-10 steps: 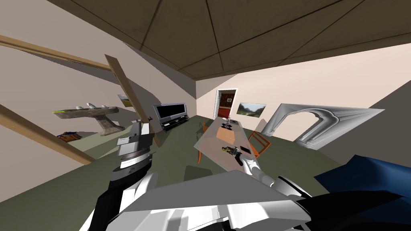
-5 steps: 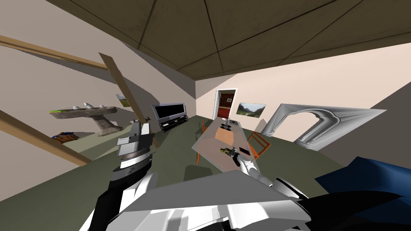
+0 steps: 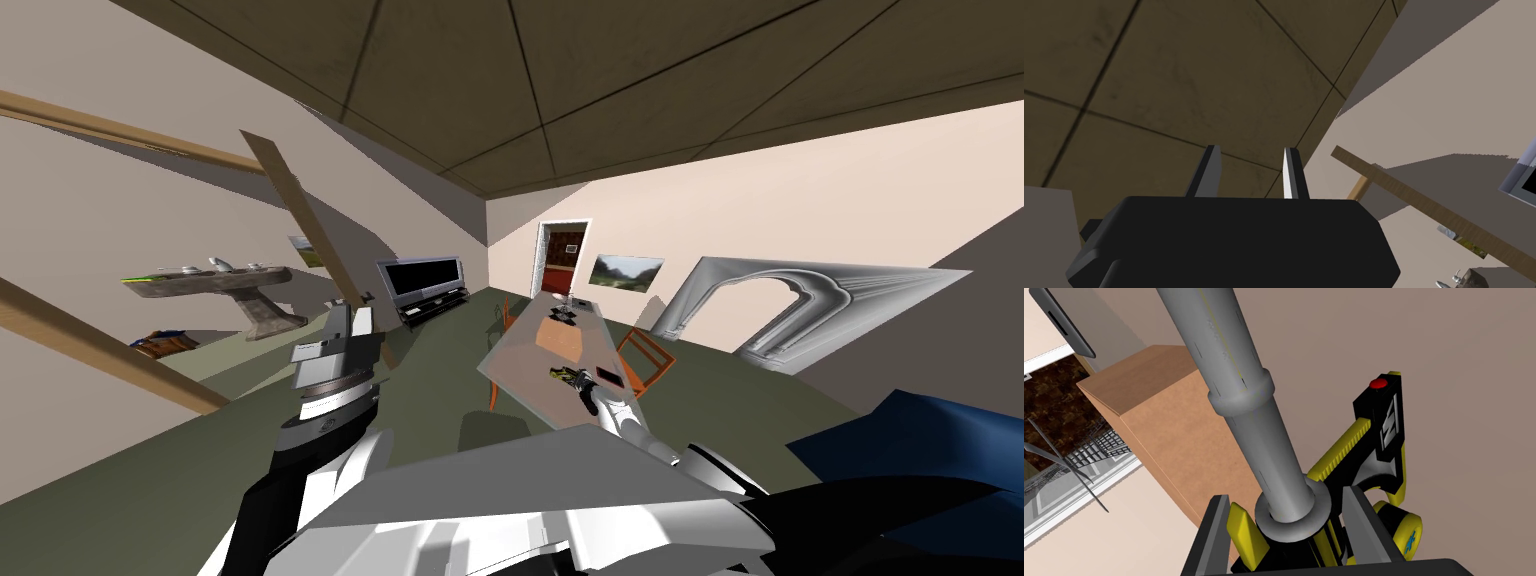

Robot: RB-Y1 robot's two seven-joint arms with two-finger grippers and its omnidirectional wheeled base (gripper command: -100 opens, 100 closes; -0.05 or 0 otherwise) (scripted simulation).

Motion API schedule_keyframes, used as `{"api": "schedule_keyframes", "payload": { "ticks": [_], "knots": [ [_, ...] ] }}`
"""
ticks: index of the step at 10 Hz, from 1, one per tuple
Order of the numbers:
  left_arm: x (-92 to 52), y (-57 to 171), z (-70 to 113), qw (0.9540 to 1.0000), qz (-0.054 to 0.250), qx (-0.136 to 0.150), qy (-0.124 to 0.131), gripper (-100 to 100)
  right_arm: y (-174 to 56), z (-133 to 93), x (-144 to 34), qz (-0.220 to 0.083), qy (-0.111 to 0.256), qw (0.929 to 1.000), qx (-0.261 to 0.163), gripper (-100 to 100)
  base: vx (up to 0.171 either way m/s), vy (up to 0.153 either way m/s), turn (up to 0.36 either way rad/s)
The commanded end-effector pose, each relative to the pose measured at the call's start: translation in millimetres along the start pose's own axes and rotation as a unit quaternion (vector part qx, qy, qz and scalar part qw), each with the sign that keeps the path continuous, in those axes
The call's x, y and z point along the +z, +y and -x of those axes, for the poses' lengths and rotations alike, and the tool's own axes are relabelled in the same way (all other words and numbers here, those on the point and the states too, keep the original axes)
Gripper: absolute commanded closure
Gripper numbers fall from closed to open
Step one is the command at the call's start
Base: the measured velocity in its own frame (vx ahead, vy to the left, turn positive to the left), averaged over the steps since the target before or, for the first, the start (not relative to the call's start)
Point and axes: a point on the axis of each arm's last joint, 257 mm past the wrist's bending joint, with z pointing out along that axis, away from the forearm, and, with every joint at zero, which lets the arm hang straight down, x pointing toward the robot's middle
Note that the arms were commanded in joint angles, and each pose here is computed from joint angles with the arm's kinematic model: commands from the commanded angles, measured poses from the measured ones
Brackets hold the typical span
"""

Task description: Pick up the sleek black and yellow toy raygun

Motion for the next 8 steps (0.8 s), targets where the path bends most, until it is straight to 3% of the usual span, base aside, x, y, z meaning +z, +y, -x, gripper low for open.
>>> {"api": "schedule_keyframes", "payload": {
  "ticks": [1, 2, 3, 6, 7, 8],
  "knots": [
    [0.0, 0.0, 0.0, 1.0, 0.0, 0.0, 0.0, 0, 0.0, 0.0, 0.0, 0.0, 0.0, 1.0, 0.0, 100, 0.0, 0.0, 0.0],
    [0.0, 0.0, 0.0, 1.0, 0.0, 0.0, 0.0, 0, 0.1, -0.1, 0.0, 0.0, 0.0, 1.0, 0.0, 0, 0.0, 0.0, 0.0],
    [0.0, 0.0, 0.0, 1.0, 0.0, 0.0, 0.0, 0, -11.2, -8.4, 0.2, -0.001, 0.0, 1.0, 0.0, 100, -0.038, 0.087, 0.012],
    [0.0, 0.0, 0.0, 1.0, 0.0, 0.0, 0.0, 0, -28.9, -22.9, 0.0, -0.001, 0.001, 1.0, 0.001, 100, -0.039, 0.099, 0.0],
    [0.0, 0.0, 0.0, 1.0, 0.0, 0.0, 0.0, 0, -25.0, -20.1, 0.4, -0.001, 0.002, 1.0, 0.0, 100, -0.021, 0.05, -0.012],
    [0.0, 0.0, 0.0, 1.0, 0.0, 0.0, 0.0, 0, -25.4, -21.2, 0.4, 0.0, 0.002, 1.0, 0.001, 0, -0.004, 0.009, -0.001]
  ]
}}
